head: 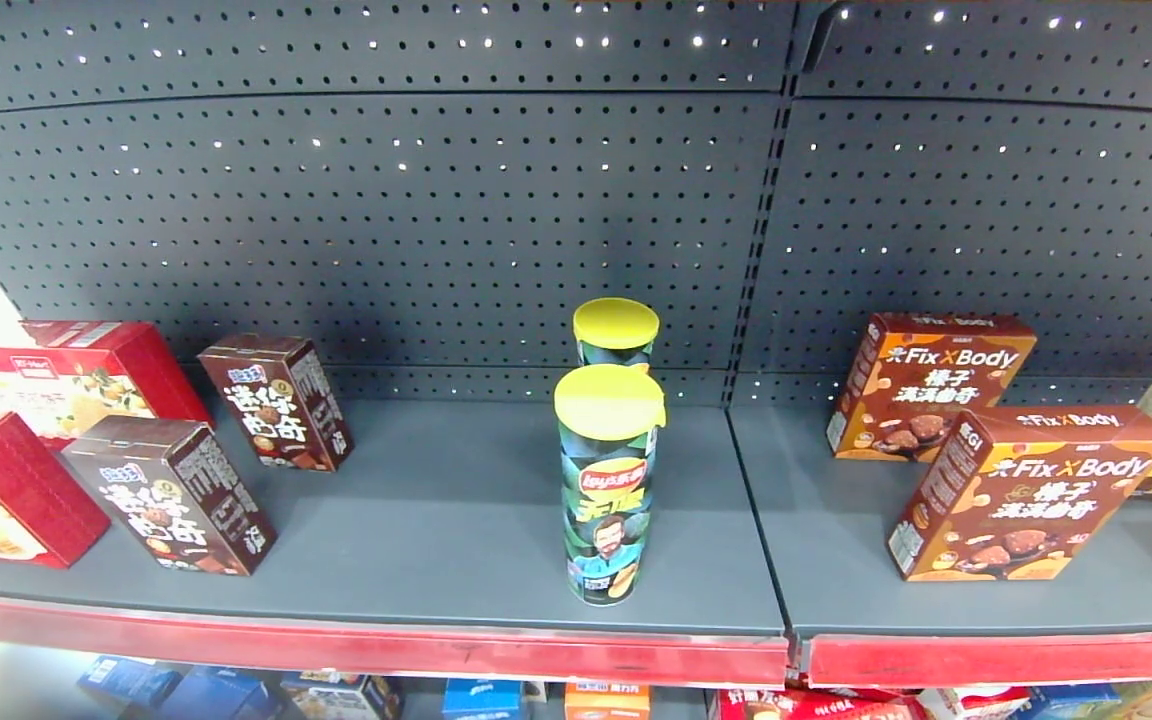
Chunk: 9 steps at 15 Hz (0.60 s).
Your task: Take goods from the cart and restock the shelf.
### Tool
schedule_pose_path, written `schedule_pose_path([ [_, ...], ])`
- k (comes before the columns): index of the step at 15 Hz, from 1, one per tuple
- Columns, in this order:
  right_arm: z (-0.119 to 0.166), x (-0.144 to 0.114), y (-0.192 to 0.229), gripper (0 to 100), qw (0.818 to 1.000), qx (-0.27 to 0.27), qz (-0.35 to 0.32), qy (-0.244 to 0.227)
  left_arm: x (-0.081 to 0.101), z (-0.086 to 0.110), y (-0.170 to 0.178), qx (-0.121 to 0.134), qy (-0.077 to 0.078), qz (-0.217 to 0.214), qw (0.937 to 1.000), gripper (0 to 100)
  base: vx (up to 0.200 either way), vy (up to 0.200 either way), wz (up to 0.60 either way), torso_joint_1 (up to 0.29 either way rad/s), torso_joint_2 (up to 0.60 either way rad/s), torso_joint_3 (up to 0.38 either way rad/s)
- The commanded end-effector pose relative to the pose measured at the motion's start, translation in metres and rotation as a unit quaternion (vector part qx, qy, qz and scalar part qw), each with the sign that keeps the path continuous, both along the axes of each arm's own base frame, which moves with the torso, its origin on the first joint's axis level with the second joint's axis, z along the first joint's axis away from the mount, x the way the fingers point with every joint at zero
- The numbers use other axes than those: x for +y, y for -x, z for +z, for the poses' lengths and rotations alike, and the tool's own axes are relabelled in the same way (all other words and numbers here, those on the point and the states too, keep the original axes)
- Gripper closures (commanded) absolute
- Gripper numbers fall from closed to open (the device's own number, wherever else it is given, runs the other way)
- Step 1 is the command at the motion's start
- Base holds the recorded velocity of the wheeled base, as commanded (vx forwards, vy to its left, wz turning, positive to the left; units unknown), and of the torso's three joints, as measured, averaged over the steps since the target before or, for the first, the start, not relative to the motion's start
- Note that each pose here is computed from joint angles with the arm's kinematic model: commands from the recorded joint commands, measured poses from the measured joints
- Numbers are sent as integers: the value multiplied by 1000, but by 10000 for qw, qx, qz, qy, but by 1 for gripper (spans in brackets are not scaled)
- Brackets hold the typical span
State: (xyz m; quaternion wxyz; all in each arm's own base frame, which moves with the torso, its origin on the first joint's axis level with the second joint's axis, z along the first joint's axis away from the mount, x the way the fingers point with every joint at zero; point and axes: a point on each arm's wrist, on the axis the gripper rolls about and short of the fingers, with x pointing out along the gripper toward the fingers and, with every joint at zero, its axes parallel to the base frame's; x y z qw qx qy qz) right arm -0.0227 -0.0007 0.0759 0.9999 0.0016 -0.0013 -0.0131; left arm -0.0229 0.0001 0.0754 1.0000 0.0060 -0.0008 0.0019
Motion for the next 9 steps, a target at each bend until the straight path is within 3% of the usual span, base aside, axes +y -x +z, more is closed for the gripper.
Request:
schedule_pose_path([
  [1,0,0,0,0,10000,-10,0,1,0,0,0,9,-2,4,10000,0,0,0,0,0,0,0],
  [9,0,0,0,0,10000,-10,0,16,0,0,0,9,-2,4,10000,0,0,0,0,0,0,0],
])
